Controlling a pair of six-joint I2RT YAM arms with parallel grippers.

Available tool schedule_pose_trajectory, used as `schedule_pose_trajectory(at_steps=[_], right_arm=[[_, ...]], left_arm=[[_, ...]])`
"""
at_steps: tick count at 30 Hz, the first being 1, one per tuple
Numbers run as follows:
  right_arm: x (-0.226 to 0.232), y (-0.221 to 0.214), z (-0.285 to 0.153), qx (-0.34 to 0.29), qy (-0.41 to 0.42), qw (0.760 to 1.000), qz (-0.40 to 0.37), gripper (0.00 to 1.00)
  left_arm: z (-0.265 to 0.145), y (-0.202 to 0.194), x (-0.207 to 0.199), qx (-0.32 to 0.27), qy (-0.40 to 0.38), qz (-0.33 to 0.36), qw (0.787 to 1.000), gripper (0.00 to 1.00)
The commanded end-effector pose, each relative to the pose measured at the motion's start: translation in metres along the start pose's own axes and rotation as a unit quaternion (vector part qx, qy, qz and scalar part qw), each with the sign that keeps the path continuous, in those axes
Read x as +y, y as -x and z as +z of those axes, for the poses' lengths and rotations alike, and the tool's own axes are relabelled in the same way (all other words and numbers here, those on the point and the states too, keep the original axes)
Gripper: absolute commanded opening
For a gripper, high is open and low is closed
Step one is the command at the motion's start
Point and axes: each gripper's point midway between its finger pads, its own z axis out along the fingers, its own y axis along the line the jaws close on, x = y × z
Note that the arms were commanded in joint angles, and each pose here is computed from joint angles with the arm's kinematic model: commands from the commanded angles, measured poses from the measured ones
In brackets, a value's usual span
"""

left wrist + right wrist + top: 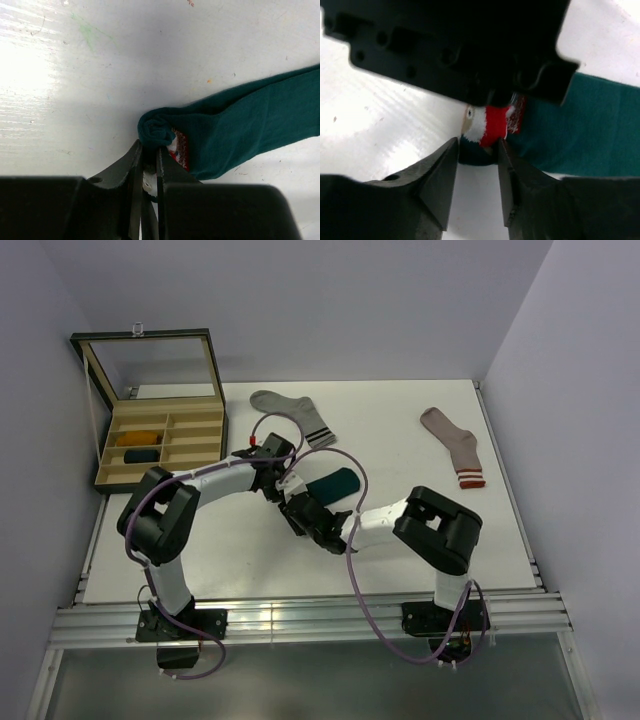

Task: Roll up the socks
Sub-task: Roll the sock at the center of the board.

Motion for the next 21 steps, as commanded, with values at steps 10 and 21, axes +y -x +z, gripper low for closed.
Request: schedule_pose_trajectory(at_steps=[10,21], right_arm=[[0.000,-0.023,0.005,0.056,0.003,0.998,0.007,0.02],[0.001,-0.013,-0.019,0.106,0.196,0.957,0.186,0.00]], left_arm=[[0.000,-0.013,0.003,0.030,-0.002,0.014,0.999,0.15],[-0.042,0.030,-0.002,-0.051,-0.093,-0.095,0.990,0.63]])
